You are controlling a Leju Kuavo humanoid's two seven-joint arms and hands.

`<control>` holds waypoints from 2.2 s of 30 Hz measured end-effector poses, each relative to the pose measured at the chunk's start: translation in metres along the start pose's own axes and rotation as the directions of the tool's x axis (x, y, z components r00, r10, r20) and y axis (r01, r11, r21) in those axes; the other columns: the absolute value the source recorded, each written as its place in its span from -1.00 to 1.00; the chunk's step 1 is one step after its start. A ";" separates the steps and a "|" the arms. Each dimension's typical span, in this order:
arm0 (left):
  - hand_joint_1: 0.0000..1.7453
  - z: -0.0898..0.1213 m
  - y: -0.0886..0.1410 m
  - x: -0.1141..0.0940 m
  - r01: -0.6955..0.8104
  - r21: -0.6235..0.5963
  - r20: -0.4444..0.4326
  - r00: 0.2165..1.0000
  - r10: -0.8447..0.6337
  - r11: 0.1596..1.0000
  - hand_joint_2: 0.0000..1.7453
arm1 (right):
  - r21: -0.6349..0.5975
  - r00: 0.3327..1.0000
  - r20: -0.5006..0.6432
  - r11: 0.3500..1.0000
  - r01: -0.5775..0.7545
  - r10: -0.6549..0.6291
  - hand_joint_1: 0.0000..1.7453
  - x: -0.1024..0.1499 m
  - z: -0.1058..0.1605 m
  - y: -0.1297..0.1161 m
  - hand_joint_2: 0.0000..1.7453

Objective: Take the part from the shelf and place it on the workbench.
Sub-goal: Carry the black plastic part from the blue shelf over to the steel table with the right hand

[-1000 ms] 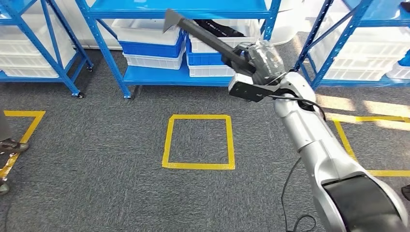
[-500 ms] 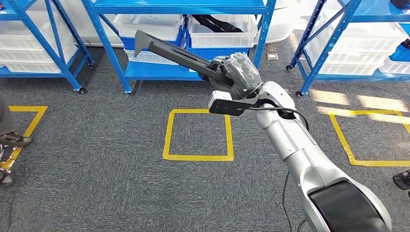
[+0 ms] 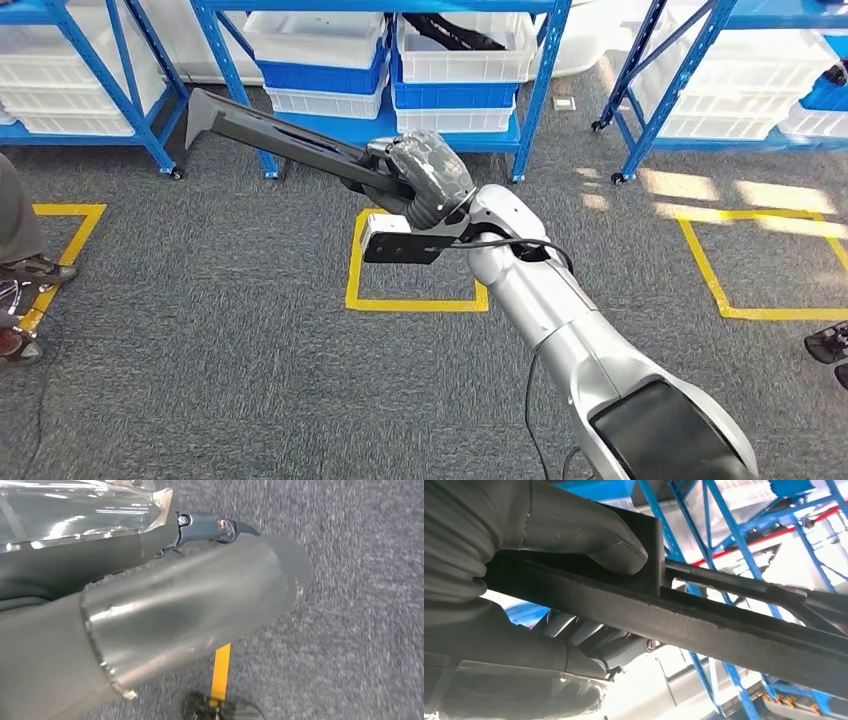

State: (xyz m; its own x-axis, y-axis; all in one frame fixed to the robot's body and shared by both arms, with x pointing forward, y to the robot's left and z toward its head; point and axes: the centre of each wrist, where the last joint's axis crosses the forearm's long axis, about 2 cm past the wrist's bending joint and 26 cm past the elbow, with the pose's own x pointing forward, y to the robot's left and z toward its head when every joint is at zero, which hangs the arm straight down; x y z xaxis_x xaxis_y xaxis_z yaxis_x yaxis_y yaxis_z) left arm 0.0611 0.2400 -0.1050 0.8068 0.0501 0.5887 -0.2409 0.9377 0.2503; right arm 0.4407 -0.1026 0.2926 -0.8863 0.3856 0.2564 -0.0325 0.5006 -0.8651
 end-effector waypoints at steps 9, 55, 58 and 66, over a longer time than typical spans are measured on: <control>-1.00 -0.001 0.005 -0.002 0.003 0.004 -0.004 1.000 -0.003 1.000 -1.00 | 0.010 1.000 0.016 1.000 0.001 -0.001 1.00 0.008 -0.006 0.006 1.00; -1.00 -0.004 0.010 -0.001 0.018 0.029 -0.029 0.999 -0.017 0.999 -1.00 | 0.059 0.998 0.062 0.998 -0.003 -0.001 1.00 0.020 0.001 0.044 1.00; -1.00 -0.003 0.009 -0.001 0.016 0.031 -0.034 0.999 -0.015 0.999 -1.00 | 0.060 0.998 0.065 0.998 -0.007 0.003 1.00 0.020 0.000 0.043 1.00; -1.00 -0.002 0.010 -0.004 0.012 0.045 -0.039 0.999 -0.010 0.999 -1.00 | 0.050 0.996 0.084 0.999 -0.011 0.007 1.00 0.027 -0.008 0.042 1.00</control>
State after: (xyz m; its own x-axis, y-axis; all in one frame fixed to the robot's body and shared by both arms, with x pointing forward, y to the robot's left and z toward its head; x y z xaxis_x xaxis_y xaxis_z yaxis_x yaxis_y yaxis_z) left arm 0.0568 0.2502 -0.1064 0.8298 0.0544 0.5554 -0.2556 0.9217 0.2917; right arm 0.4194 -0.0651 0.2668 -0.9224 0.3221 0.2132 -0.0458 0.4567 -0.8884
